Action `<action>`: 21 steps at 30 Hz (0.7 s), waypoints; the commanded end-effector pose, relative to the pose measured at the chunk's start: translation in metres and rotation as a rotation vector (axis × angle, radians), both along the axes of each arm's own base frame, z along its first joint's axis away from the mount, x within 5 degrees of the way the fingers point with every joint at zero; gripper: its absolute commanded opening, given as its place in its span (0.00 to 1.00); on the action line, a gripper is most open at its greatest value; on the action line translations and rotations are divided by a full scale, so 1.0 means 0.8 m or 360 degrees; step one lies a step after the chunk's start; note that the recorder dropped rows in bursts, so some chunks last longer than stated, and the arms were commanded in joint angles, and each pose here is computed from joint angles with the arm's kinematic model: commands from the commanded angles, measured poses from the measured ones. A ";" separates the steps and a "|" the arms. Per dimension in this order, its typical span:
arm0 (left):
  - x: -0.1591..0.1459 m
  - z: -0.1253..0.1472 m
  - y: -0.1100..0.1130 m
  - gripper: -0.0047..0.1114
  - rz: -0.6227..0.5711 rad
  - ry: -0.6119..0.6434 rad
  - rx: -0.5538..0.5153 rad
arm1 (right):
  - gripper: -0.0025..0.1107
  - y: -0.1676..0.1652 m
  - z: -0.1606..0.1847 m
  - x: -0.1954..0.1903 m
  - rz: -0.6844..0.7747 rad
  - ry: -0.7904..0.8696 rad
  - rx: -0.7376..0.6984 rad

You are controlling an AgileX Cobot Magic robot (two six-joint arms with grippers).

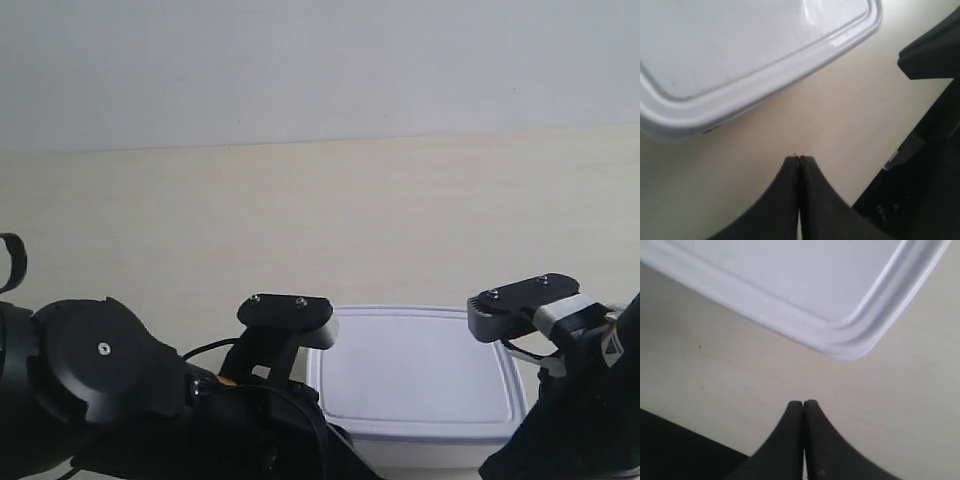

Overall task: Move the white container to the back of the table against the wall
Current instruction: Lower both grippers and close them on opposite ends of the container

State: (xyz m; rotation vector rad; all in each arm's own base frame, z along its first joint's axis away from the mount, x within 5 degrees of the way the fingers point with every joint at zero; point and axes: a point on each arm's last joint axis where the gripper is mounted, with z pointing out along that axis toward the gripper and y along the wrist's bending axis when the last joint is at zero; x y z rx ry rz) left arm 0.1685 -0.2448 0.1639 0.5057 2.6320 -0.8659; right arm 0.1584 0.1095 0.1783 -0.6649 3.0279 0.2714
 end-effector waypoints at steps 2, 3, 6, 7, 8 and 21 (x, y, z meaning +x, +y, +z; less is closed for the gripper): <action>0.011 0.000 -0.002 0.04 0.0071 -0.0114 0.0028 | 0.02 0.004 -0.010 0.007 -0.0016 -0.0022 0.0005; 0.012 0.000 -0.002 0.04 0.0076 -0.0129 0.0033 | 0.02 0.005 -0.011 0.007 -0.0021 -0.0021 0.0004; 0.014 -0.004 0.000 0.04 0.0066 -0.0138 0.0061 | 0.02 0.006 -0.013 0.011 -0.0033 -0.0044 0.0011; 0.015 -0.007 -0.001 0.04 0.0066 -0.0131 0.0069 | 0.02 0.007 -0.015 0.013 -0.0046 -0.0049 0.0013; 0.015 -0.007 -0.001 0.04 0.0066 -0.0130 0.0071 | 0.02 0.007 -0.015 0.014 -0.0059 -0.0057 0.0016; 0.021 -0.022 0.000 0.04 0.0074 -0.0181 0.0153 | 0.02 0.010 -0.021 0.020 -0.0103 -0.0091 0.0027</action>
